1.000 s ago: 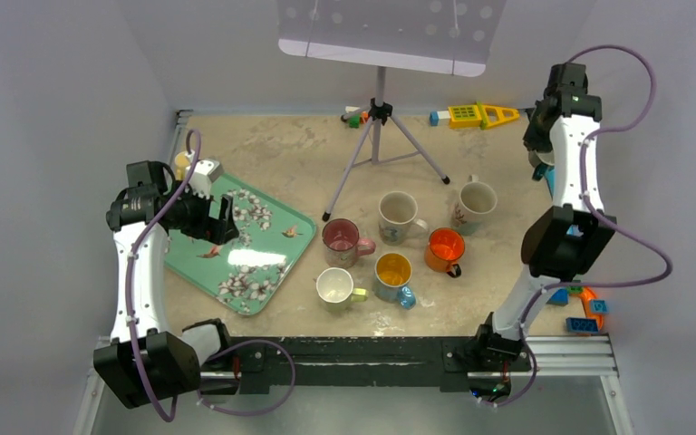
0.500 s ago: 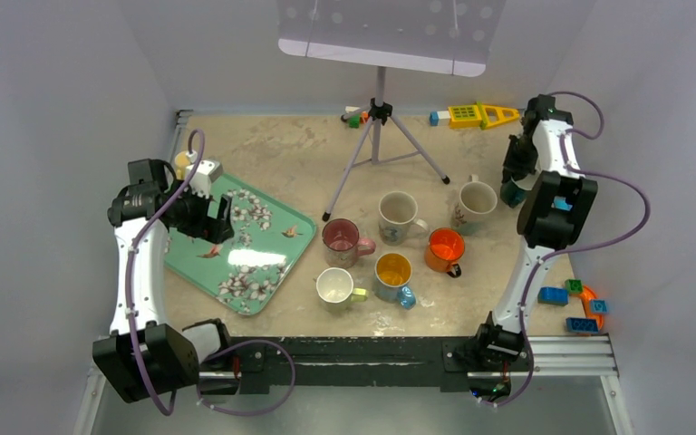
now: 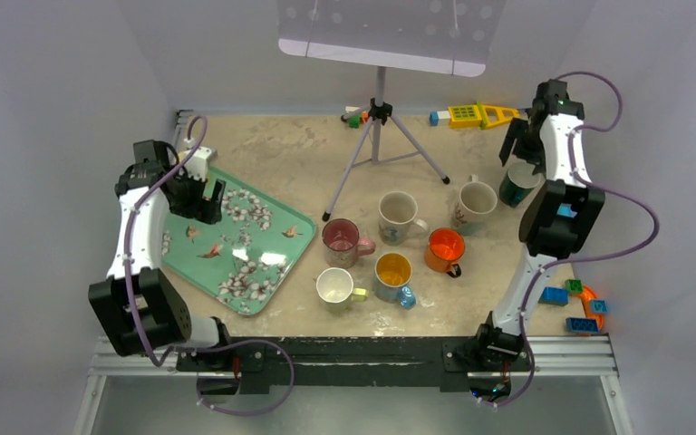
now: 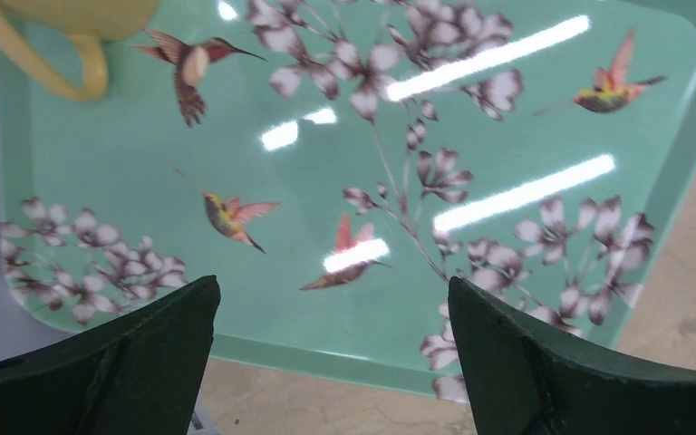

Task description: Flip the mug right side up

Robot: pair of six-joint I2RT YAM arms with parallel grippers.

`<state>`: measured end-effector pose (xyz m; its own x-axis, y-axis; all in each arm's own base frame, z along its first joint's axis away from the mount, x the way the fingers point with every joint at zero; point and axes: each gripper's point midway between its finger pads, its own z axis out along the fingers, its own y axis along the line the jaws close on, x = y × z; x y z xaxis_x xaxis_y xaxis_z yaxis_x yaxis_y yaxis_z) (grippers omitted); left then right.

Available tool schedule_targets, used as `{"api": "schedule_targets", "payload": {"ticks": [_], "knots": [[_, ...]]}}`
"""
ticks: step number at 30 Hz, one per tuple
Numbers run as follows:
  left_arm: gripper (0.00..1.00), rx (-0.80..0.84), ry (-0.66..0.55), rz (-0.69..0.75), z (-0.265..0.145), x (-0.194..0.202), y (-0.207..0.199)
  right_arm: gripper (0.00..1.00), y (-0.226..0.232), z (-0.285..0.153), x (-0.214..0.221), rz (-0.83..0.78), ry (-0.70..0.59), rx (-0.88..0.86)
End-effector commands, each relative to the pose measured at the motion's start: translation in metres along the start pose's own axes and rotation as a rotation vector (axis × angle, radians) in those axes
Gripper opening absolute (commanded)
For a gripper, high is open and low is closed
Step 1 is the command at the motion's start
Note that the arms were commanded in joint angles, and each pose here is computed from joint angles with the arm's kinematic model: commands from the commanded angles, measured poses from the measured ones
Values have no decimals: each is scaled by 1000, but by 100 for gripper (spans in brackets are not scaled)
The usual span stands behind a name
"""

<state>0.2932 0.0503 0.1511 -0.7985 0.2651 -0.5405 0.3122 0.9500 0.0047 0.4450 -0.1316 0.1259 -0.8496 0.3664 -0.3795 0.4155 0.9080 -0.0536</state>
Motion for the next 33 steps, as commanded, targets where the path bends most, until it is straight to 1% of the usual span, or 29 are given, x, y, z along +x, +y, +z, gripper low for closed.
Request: {"api": "schedule_targets", "payload": {"ticks": [1,2,5,6,9,11,12,13,15,17,19,20,21,23,27,29,30,31,32,33], "knots": [[100,-196,-95,-16,2,-50,68,78,0,-98,-39,63,-306,12],[99,-200,-100,-37,5,-57,81,78,3,-112,-39,69,-352,7],[89,-204,-80,-51,25,-74,108,78,19,-141,-31,58,-464,-15],[88,-212,-79,-53,30,-79,116,78,29,-157,-30,48,-527,-42],[88,-271,-79,-34,37,-91,139,78,60,-168,-11,-10,-574,-125],[90,-317,-82,1,35,-93,151,78,68,-169,1,-24,-583,-149],[92,-329,-88,15,35,-94,156,78,79,-171,9,-50,-588,-169],[93,-332,-88,22,36,-94,162,78,82,-173,13,-56,-597,-175],[93,-300,-57,15,45,-90,170,78,85,-175,21,-69,-607,-184],[89,-231,-2,-5,58,-77,169,78,84,-183,27,-79,-620,-203],[85,-213,34,-5,71,-65,172,79,77,-193,30,-73,-644,-196],[83,-208,34,7,77,-62,173,79,72,-199,31,-65,-661,-188],[79,-197,33,25,84,-59,172,79,69,-205,31,-58,-681,-187],[74,-141,23,46,97,-54,164,79,67,-216,32,-52,-718,-203],[66,-31,-21,51,112,-61,149,79,64,-234,40,-53,-769,-245],[63,-7,-29,54,118,-62,146,79,61,-238,43,-50,-785,-248],[60,0,-28,59,120,-62,145,79,61,-239,45,-51,-786,-251],[55,5,-25,64,124,-61,145,79,61,-239,47,-54,-785,-256],[44,10,-20,63,126,-60,145,79,61,-239,50,-59,-780,-261],[22,19,-12,63,127,-59,144,79,61,-240,52,-62,-776,-268]]}}
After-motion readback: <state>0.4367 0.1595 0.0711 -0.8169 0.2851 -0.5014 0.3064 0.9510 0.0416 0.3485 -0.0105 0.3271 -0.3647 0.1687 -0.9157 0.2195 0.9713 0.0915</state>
